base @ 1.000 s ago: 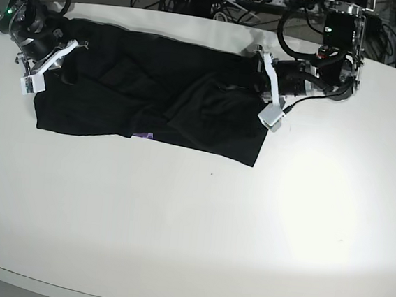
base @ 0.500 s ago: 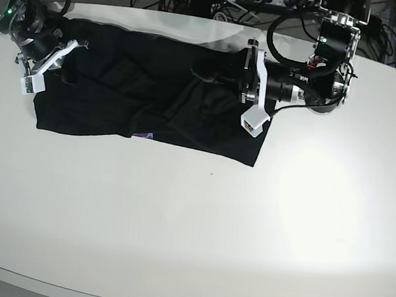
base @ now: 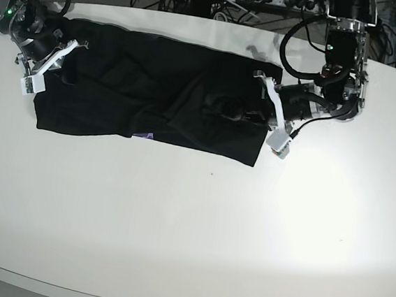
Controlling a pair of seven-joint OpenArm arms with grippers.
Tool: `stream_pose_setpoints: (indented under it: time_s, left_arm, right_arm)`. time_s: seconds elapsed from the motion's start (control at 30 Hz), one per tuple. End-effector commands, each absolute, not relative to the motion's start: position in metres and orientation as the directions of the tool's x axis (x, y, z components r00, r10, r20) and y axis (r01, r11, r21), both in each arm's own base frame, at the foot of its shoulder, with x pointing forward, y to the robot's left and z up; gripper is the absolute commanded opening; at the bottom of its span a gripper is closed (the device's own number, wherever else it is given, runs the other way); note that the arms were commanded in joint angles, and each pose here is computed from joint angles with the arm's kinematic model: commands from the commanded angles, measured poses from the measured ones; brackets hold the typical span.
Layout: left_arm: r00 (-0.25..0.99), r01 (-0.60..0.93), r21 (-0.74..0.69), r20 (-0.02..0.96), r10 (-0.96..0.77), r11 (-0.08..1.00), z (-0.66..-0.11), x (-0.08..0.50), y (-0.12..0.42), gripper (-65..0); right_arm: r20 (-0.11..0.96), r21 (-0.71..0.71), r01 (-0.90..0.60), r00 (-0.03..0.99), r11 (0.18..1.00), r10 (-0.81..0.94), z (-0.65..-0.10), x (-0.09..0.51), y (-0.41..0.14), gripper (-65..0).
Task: Fold the T-shirt properly
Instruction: 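Lay the strip end down over the middle of the strip with left gripper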
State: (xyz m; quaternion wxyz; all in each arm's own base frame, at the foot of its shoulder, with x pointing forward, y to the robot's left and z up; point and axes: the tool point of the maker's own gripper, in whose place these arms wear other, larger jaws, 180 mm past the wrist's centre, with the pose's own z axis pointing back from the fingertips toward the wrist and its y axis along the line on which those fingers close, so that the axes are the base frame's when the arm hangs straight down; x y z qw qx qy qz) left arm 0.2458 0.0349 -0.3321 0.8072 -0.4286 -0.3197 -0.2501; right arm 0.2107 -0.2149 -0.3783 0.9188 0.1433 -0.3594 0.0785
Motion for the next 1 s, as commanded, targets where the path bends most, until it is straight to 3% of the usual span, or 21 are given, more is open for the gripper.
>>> stream_pose_setpoints:
  time_s: [0.0,0.2,0.43,0.57,0.7,0.83,0.97]
  left_arm:
    - [0.638,0.698,-0.507,0.761,-0.118,0.505,-0.324,0.252,0.033,-65.0]
    - [0.642,0.691,-0.434,0.736,-0.215,0.579,-0.356,0.253,0.036,-65.0]
    - [0.744,0.582,-0.49,0.644,-0.181,0.65,-0.401,0.25,0.053,-65.0]
    - [0.76,0.569,-0.502,0.623,-0.185,0.651,-0.407,0.244,0.054,-65.0]
    - [0.778,0.546,-0.493,0.598,-0.193,0.678,-0.41,0.241,0.067,-65.0]
    - [0.765,0.561,-0.46,0.606,-0.218,0.688,-0.404,0.243,0.08,-65.0]
    - [0.734,0.592,-0.418,0.632,-0.247,0.689,-0.393,0.248,0.086,-65.0]
  right_arm:
    - [0.698,0.198,-0.257,0.715,0.946,0.049,-0.372,0.214,-0.217,-65.0]
    - [0.707,0.187,-0.268,0.705,0.945,0.06,-0.367,0.216,-0.215,-65.0]
    - [0.814,0.064,-0.352,0.56,0.934,0.155,-0.307,0.237,-0.198,-65.0]
    - [0.836,-0.038,-0.294,0.514,0.955,0.192,-0.283,0.253,-0.209,-52.5]
    - [0.784,-0.106,-0.104,0.603,0.989,0.148,-0.295,0.251,-0.247,-27.9]
    - [0.712,-0.064,-0.011,0.7,0.998,0.054,-0.317,0.235,-0.267,-25.6]
    - [0.721,0.115,0.04,0.684,0.993,-0.111,-0.318,0.229,-0.275,-25.6]
